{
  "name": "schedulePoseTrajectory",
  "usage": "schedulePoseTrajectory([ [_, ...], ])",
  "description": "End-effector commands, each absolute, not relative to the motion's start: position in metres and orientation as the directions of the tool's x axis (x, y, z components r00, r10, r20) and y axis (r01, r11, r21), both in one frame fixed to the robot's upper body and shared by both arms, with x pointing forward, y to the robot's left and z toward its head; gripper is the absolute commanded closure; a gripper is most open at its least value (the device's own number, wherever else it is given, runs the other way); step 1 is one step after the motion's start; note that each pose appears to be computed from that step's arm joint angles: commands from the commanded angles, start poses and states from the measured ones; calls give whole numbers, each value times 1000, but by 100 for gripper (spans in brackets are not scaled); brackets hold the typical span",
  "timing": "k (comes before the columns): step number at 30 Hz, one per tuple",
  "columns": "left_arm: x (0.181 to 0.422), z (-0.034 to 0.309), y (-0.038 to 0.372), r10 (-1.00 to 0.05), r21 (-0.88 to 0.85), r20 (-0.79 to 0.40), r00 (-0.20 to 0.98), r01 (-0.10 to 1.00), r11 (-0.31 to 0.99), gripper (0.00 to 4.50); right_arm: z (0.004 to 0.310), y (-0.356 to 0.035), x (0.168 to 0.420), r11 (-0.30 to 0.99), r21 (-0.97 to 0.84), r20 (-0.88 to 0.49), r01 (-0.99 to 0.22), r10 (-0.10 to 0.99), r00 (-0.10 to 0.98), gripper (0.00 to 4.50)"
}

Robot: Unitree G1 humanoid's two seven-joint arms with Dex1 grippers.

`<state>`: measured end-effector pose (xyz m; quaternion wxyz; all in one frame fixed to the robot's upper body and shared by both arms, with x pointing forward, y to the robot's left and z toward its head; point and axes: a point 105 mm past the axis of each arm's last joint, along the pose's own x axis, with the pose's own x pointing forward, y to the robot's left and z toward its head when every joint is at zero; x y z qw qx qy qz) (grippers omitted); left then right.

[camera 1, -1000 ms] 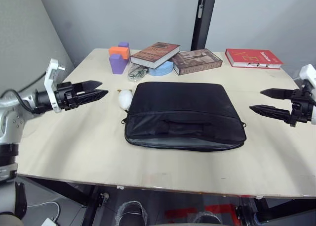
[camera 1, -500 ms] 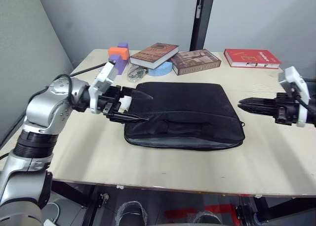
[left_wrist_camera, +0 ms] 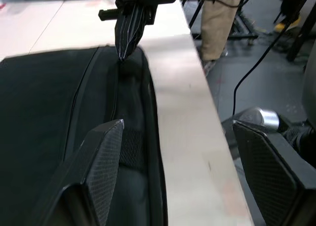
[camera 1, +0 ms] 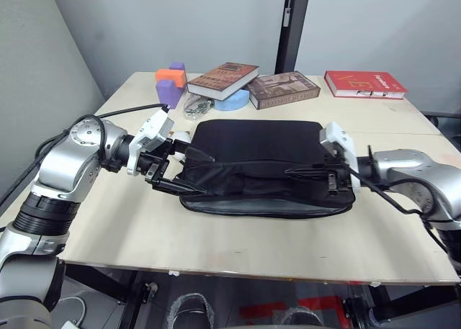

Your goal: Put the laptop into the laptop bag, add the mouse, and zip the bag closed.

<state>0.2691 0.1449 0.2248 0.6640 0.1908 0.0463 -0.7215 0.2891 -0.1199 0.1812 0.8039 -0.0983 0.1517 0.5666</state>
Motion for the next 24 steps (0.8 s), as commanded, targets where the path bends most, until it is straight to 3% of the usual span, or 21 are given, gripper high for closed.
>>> schedulePoseTrajectory([
  [1,265,229,151,-936,207,-348,-52,970,-131,81,183,-111,300,323,-12,-347,-946,886,307,445],
  [6,263,225,153,-935,200,-354,-33,974,-110,81,177,-102,308,309,10,-344,-951,894,286,445],
  [18,269,223,161,-939,202,-340,43,979,-28,81,150,-90,349,435,29,-406,-900,828,387,445],
  [24,277,223,167,-941,203,-327,93,979,27,81,125,-89,342,391,-12,-524,-920,781,339,445],
])
